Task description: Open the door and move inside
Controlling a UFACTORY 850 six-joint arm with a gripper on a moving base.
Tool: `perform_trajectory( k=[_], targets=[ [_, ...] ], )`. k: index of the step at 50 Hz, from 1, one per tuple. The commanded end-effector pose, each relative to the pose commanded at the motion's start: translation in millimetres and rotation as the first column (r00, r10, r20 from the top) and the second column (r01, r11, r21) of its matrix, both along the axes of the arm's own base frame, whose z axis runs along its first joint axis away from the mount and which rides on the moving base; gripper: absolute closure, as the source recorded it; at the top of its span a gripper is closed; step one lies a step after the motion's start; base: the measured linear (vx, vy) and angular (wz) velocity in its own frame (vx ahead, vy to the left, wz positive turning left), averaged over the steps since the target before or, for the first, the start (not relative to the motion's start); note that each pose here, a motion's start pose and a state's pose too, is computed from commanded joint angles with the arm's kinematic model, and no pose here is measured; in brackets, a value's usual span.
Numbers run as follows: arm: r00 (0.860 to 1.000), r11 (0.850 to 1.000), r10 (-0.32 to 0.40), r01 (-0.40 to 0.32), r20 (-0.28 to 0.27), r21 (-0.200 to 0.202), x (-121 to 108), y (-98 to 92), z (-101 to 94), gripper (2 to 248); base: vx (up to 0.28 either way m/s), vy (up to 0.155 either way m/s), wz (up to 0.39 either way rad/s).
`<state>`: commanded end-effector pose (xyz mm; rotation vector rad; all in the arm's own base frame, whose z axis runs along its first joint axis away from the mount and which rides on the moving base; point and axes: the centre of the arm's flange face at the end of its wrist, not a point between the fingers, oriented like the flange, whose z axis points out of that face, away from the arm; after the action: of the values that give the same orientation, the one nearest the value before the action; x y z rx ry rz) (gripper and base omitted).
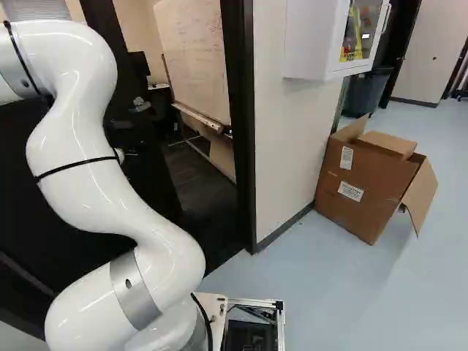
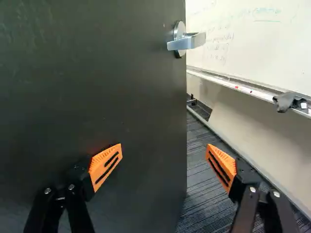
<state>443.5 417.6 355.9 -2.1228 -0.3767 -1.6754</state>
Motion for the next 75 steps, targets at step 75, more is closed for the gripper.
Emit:
perform_trajectory(
  k=[75],
  targets=[
    [0.961,0.961,0.259,-0.247,0.093,-0.125,-73,93.4,-2.5,3,0.000,0.000,0.000]
  ],
)
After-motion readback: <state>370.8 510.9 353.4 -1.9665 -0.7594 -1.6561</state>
